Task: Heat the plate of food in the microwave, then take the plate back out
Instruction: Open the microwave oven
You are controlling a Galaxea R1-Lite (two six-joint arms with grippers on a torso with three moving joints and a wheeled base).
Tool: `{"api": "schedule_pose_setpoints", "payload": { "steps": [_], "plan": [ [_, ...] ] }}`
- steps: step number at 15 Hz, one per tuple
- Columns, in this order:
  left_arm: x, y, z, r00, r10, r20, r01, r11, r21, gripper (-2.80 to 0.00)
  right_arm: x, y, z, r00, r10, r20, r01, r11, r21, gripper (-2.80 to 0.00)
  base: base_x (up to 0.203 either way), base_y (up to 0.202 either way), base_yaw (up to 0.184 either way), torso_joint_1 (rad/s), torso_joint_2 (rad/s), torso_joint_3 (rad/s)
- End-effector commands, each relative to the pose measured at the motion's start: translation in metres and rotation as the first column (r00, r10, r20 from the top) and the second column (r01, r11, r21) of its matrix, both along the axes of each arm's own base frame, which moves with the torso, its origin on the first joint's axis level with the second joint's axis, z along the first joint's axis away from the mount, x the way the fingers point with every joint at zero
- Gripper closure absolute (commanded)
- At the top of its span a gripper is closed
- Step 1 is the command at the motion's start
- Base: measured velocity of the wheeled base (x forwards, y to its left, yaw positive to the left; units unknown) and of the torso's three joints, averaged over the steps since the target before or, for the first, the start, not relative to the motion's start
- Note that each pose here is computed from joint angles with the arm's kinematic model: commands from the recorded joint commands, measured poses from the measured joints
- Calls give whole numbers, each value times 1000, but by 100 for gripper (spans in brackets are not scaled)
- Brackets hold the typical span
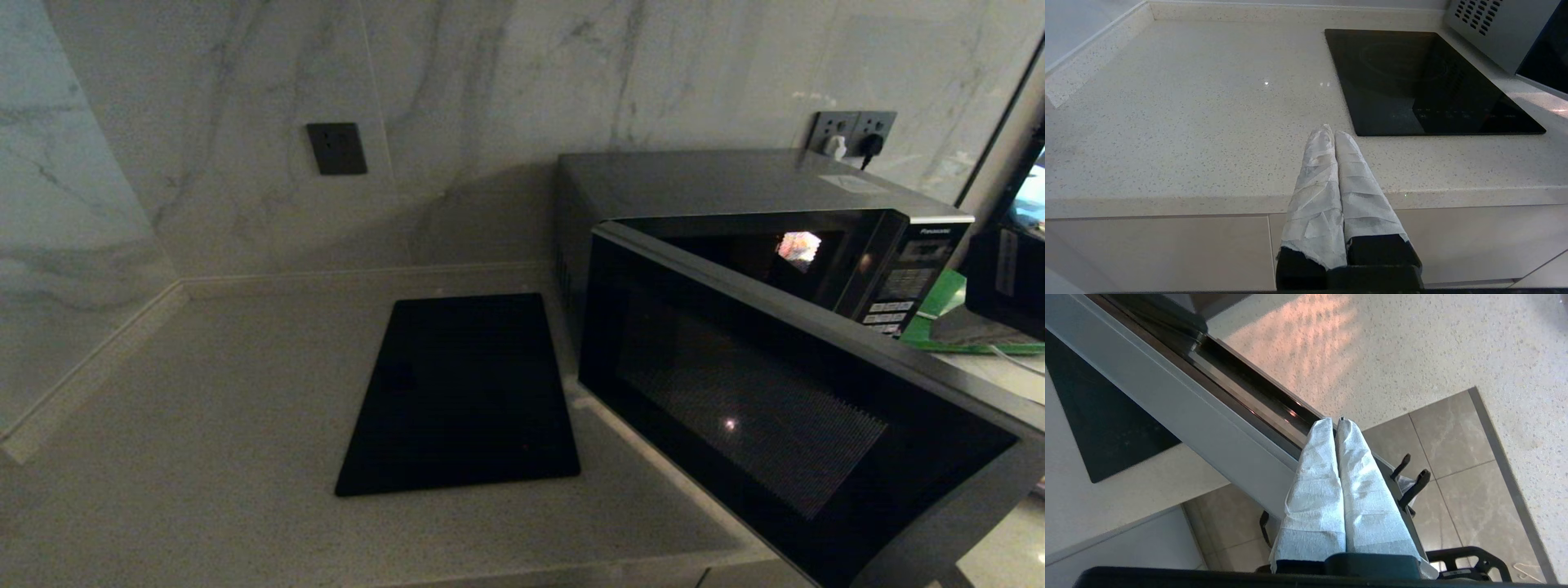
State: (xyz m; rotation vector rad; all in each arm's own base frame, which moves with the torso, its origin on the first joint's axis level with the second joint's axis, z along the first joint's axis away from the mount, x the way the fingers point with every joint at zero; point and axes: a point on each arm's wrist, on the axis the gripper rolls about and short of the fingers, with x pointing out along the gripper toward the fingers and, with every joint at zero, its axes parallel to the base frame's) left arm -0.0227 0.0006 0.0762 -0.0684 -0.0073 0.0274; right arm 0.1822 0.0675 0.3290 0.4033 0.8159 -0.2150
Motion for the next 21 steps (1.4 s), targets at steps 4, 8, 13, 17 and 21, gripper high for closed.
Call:
{"api": "schedule_pose_setpoints", "payload": {
  "steps": [4, 8, 13, 17, 21],
  "plan": [
    [0, 0, 0, 1000, 2, 0, -2, 1000, -1, 0, -4, 4, -8, 999, 33, -42, -33, 999, 4, 0, 0, 0, 0, 0, 0, 0],
    [0, 0, 0, 1000, 1, 0, -1, 1000, -1, 0, -13, 9, -10, 994, 97, -57, -96, 995, 25, 0, 0, 0, 0, 0, 0, 0],
    [0, 0, 0, 1000, 2, 0, -2, 1000, -1, 0, -27, 14, -8, 976, 206, -68, -199, 975, 97, 0, 0, 0, 0, 0, 0, 0],
    [0, 0, 0, 1000, 1, 1, -1, 1000, -1, 0, -31, 21, -10, 958, 275, -86, -263, 956, 129, 0, 0, 0, 0, 0, 0, 0],
    [0, 0, 0, 1000, 2, 0, -2, 1000, -1, 0, -33, 36, -18, 927, 352, -125, -337, 933, 131, 0, 0, 0, 0, 0, 0, 0]
  ]
}}
